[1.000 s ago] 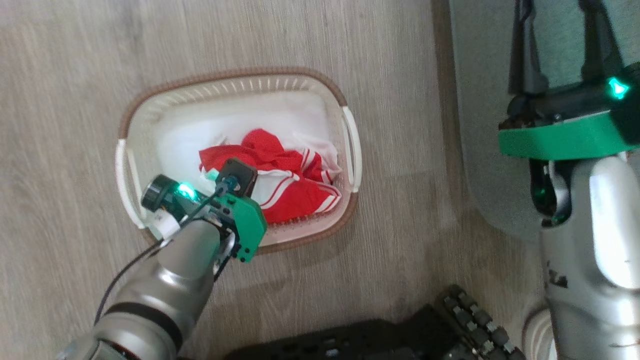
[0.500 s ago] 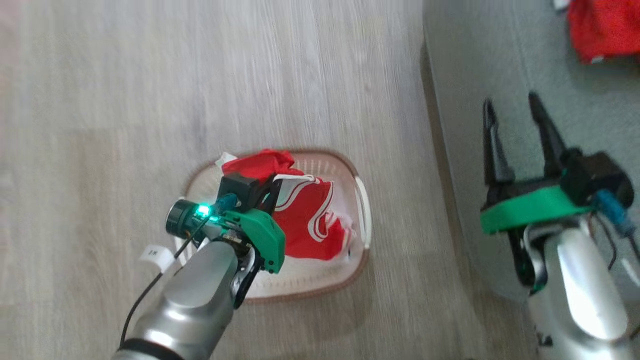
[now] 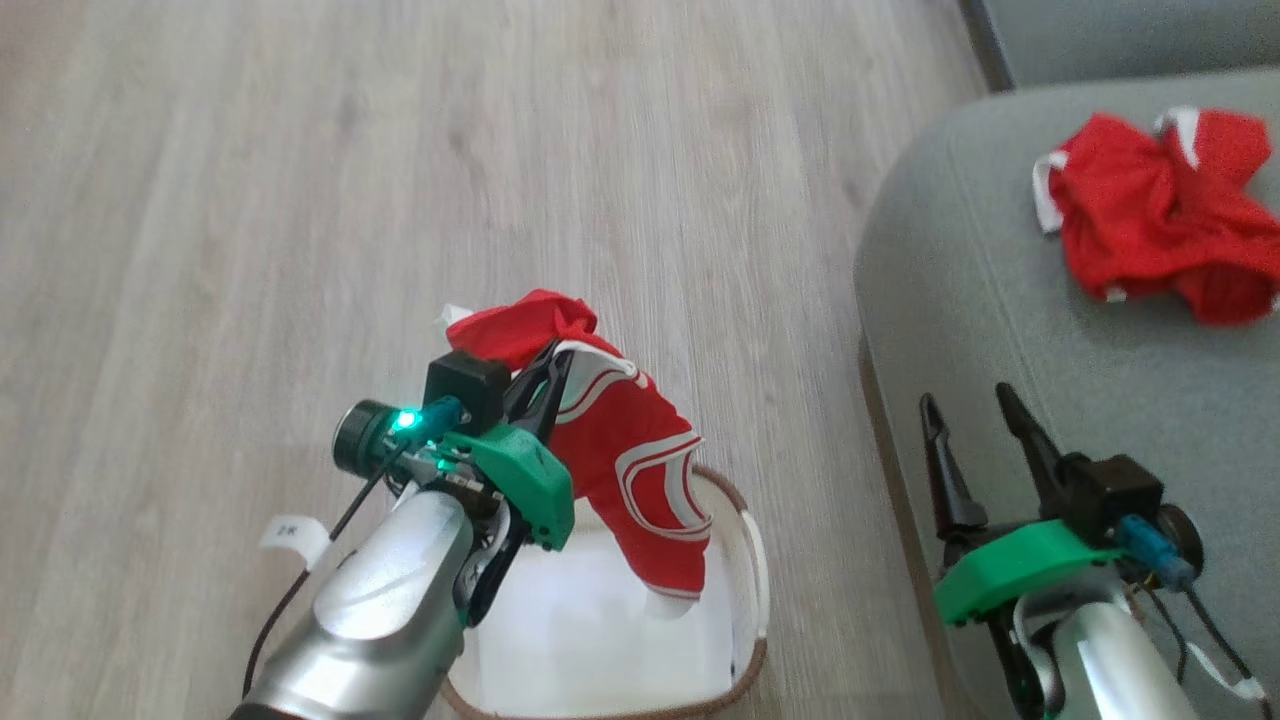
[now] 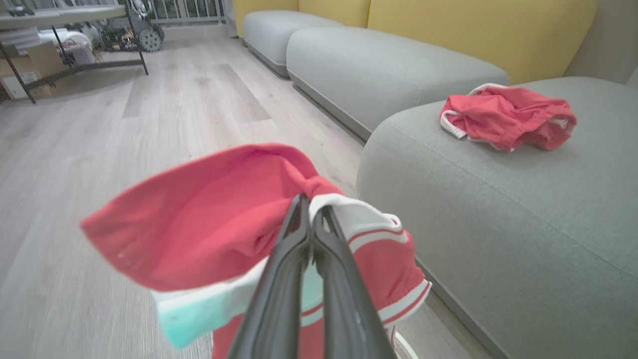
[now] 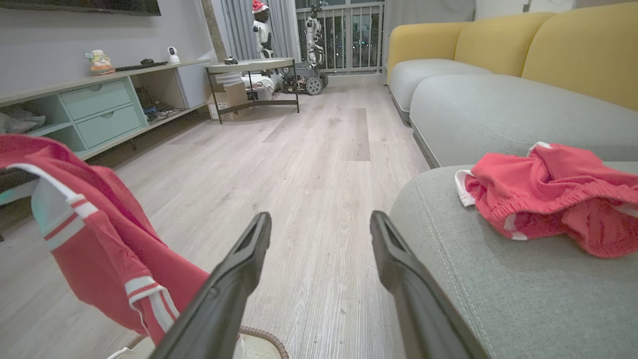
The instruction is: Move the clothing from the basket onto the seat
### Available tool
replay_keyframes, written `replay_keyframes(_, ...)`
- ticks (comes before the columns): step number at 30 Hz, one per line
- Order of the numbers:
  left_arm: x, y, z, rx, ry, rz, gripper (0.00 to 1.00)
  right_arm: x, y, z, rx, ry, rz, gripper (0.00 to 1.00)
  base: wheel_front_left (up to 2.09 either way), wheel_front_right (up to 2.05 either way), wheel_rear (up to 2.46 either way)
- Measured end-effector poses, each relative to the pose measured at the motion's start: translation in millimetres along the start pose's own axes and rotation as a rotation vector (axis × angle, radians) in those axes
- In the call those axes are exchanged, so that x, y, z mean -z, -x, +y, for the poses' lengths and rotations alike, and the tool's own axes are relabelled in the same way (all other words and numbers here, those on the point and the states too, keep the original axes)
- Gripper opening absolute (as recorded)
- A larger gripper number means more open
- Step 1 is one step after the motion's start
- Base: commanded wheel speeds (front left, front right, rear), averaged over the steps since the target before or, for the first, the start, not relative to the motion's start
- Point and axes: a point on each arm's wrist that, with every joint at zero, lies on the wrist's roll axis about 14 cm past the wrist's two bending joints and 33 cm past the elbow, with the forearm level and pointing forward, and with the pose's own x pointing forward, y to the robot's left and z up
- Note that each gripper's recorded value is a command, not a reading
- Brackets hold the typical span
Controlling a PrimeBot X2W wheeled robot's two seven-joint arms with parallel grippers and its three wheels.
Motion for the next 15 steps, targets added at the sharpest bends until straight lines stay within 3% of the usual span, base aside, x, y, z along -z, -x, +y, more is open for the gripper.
replay_keyframes(9,-89,22,-6,-0.007,-0.067,-0.202,0.00,-32,14,41,-0.114,-0.012,-0.091,1.00,0.00,0.00,0.00)
replay_keyframes(15,-119,29,-13,0.002,-0.086,-0.264,0.00,-38,21,80,-0.227,-0.030,-0.106,1.00,0.00,0.00,0.00)
